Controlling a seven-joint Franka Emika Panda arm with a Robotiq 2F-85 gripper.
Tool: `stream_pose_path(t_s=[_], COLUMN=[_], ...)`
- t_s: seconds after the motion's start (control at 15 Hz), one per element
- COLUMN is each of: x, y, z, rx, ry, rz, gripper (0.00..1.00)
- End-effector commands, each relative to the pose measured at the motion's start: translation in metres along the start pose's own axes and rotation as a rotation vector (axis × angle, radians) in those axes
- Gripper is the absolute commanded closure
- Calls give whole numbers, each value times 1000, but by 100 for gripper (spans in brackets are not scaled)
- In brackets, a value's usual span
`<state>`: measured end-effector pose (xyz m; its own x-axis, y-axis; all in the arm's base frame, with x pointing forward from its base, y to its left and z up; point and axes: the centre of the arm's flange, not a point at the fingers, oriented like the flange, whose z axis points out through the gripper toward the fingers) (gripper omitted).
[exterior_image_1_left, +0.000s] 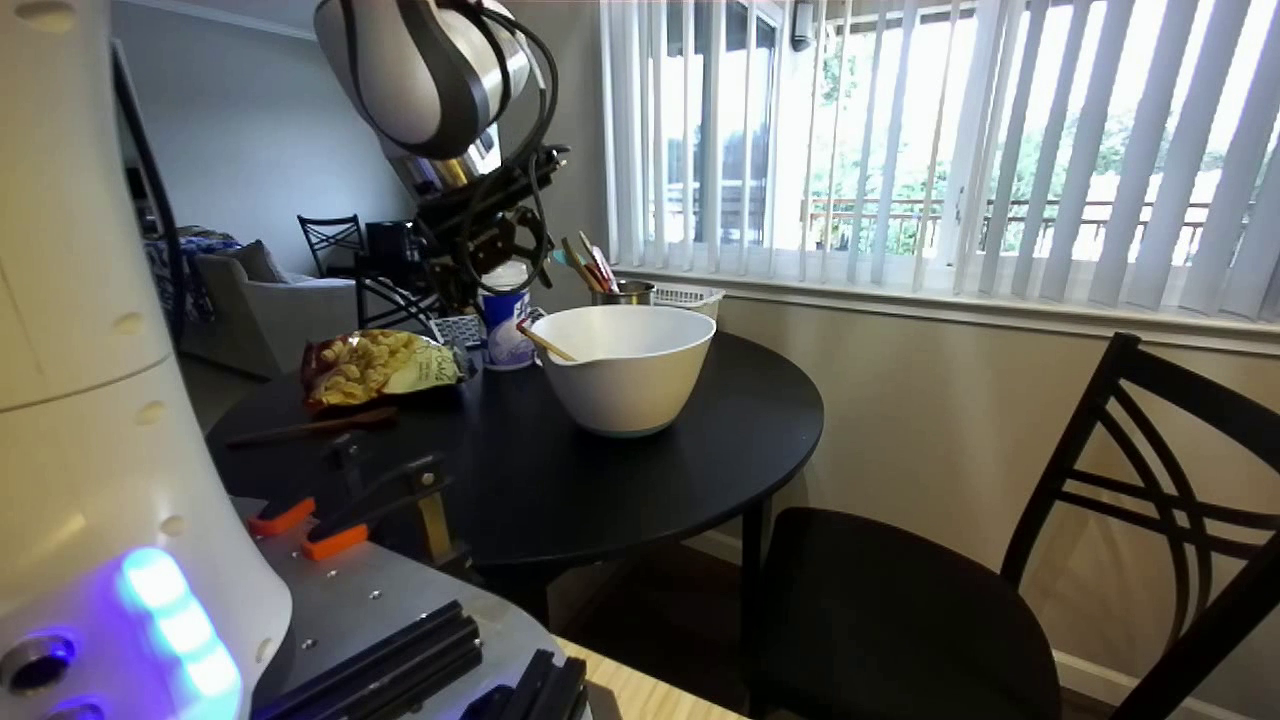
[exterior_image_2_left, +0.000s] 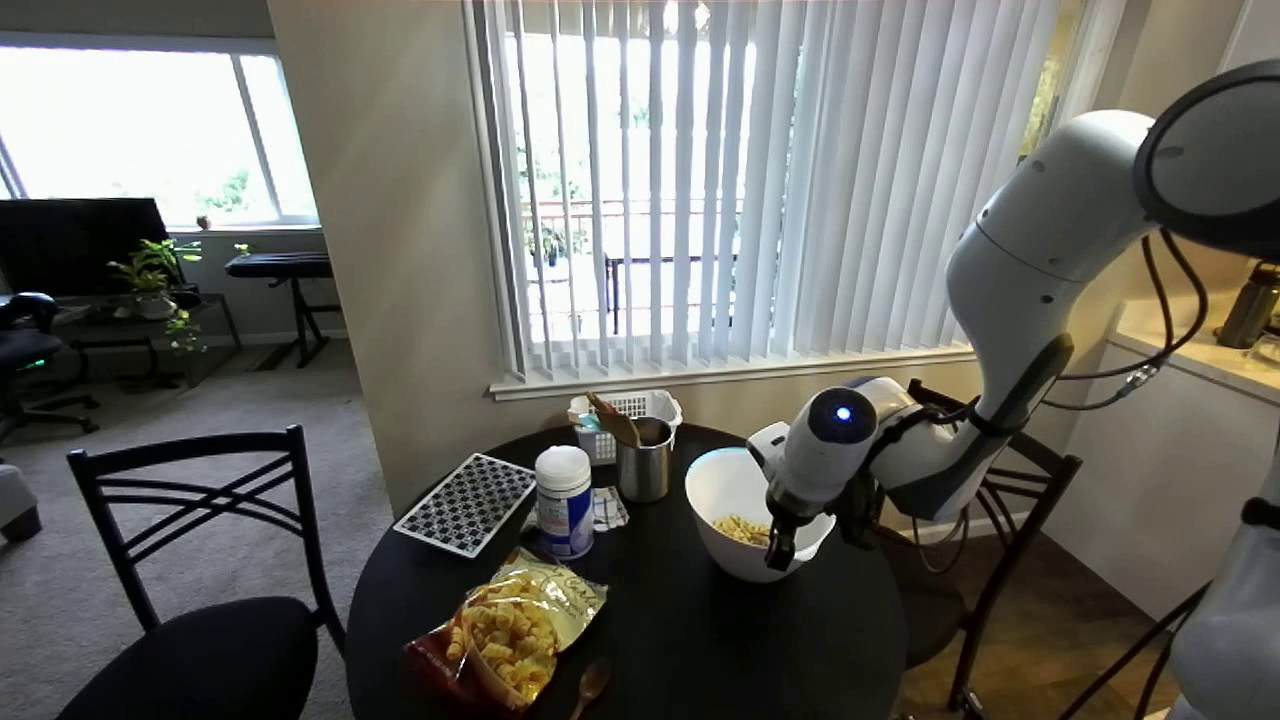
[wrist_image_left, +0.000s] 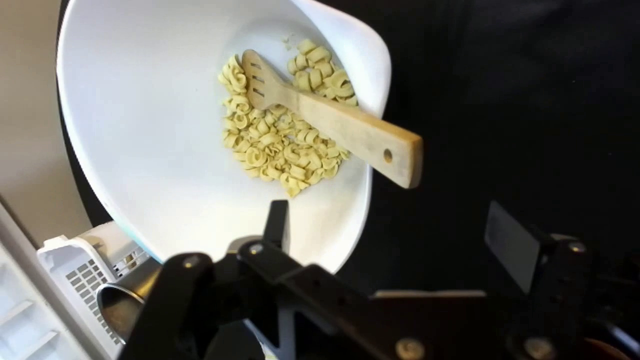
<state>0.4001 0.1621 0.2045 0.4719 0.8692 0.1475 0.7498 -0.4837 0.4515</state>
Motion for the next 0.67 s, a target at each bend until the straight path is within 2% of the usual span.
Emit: stream_pose_path(t_s=[0.0,0.27,0.6], x=[-5,-12,-18], y=[-14,-13,-9], z=[57,80,78], rx=[-4,-14,-24], ry=[-18,-31,1], rz=[19,35,41], gripper=[0,0,0])
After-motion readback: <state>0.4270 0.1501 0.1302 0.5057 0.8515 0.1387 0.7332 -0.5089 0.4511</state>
